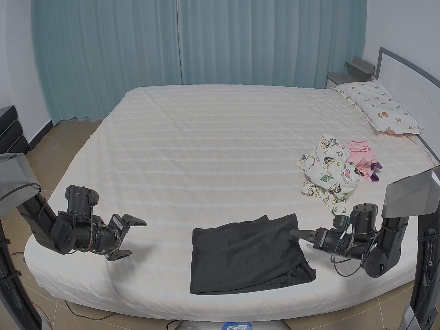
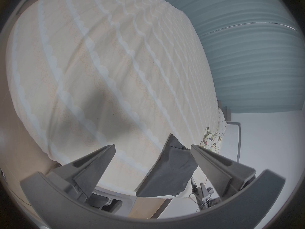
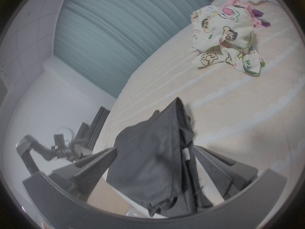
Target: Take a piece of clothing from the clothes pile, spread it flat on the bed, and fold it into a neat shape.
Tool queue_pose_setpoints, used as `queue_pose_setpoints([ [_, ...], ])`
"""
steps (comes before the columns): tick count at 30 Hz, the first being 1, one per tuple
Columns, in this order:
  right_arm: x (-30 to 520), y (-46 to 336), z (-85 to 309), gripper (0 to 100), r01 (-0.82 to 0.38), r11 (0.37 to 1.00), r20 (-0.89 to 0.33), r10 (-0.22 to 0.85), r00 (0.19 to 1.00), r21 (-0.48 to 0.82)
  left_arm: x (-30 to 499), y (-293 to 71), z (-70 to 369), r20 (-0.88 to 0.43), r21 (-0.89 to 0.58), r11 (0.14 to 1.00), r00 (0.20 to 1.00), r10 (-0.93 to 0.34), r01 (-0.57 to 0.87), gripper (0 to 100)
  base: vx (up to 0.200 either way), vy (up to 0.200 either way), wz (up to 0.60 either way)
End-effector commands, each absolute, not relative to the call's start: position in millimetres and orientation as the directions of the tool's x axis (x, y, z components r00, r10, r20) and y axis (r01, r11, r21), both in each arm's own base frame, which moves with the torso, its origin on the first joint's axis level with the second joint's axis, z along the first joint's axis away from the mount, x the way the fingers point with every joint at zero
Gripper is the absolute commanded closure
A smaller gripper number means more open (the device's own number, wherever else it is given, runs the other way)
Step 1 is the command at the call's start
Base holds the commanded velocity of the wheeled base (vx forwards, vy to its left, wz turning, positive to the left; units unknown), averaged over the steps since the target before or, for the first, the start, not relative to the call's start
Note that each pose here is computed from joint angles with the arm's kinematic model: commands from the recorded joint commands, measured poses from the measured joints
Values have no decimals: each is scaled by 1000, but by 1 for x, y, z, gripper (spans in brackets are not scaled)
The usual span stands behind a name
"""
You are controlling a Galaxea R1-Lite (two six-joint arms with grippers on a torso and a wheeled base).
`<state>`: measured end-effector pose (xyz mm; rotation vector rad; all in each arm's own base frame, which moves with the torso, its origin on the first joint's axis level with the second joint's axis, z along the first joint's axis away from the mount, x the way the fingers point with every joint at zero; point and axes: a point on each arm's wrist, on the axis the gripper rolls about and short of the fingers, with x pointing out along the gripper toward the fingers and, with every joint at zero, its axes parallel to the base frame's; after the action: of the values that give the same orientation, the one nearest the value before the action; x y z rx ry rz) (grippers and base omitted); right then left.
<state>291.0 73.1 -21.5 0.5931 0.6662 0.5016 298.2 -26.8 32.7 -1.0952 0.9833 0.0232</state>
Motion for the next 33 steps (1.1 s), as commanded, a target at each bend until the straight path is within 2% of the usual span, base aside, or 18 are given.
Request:
queue_pose_setpoints([
  [1, 274, 75, -26, 0, -245, 725, -455, 620, 639, 644, 298, -27, 33, -675, -731, 501, 598, -432, -463, 0, 0, 0, 0],
  [6, 274, 87, -40, 0, -277, 728, -479, 641, 600, 626, 298, -27, 33, -675, -731, 501, 598, -432, -463, 0, 0, 0, 0],
  [21, 279, 84, -46, 0, -285, 742, -483, 629, 610, 607, 298, -27, 33, -675, -731, 501, 598, -432, -463, 0, 0, 0, 0],
  [22, 284, 86, -46, 100, -292, 742, -472, 628, 619, 603, 298, -27, 33, -675, -731, 501, 598, -432, -463, 0, 0, 0, 0],
  [33, 260, 77, -40, 100, -271, 750, -494, 619, 611, 604, 298, -27, 32, -676, -730, 501, 597, -432, -464, 0, 0, 0, 0],
])
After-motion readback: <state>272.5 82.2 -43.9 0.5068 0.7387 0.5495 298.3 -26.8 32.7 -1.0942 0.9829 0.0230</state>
